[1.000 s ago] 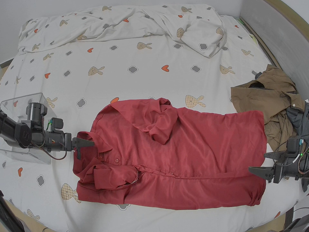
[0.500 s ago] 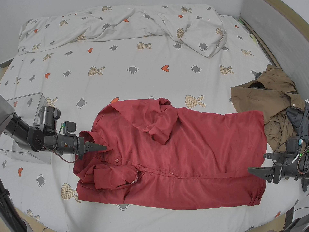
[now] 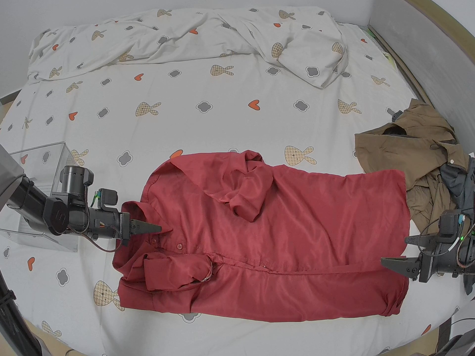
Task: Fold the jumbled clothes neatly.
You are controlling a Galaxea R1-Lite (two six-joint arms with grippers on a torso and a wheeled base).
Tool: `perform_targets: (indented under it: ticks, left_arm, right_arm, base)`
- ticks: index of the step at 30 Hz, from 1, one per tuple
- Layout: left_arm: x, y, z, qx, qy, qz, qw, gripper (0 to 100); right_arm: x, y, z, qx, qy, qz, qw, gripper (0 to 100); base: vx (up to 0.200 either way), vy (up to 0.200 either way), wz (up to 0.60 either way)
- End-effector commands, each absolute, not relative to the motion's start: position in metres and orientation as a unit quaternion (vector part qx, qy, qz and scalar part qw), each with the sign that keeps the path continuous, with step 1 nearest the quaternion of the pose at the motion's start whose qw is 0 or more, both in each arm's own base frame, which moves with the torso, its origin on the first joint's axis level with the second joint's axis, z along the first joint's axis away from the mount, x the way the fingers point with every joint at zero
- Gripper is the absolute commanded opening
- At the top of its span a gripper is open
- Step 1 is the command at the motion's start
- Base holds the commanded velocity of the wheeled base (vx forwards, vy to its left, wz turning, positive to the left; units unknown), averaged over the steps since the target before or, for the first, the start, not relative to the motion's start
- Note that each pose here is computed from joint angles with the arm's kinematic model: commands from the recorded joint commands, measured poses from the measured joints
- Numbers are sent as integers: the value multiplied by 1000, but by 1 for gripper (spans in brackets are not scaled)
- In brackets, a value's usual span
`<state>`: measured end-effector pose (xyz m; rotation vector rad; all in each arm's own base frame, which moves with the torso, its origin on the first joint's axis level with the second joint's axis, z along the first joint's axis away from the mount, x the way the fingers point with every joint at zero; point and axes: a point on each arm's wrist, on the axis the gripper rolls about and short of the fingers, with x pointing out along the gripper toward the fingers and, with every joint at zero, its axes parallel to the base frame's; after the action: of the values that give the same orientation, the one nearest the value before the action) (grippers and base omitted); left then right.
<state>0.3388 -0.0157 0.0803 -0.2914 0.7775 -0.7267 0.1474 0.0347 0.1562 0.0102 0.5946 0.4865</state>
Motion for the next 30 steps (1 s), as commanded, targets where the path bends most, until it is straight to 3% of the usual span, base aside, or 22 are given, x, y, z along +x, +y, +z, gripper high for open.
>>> perform_targets:
  ticks: [1,7,17,30]
  left_arm:
    - [339,-16,80,-140,371,-346,850,0]
    - [332,-16,92,-130,361,-335,860,0]
    - [310,-7,112,-88,352,-240,900,0]
    - [292,9,108,-85,372,-162,910,0]
  right_arm:
    - [147,35,156,5,290,238,927,100]
    - [147,35,156,5,289,238,927,100]
    - [147,35,156,5,289,238,927,100]
    - [147,35,156,5,290,238,927,100]
  base:
    - [0,0,0]
    - [0,0,0]
    - [0,0,0]
    - [0,0,0]
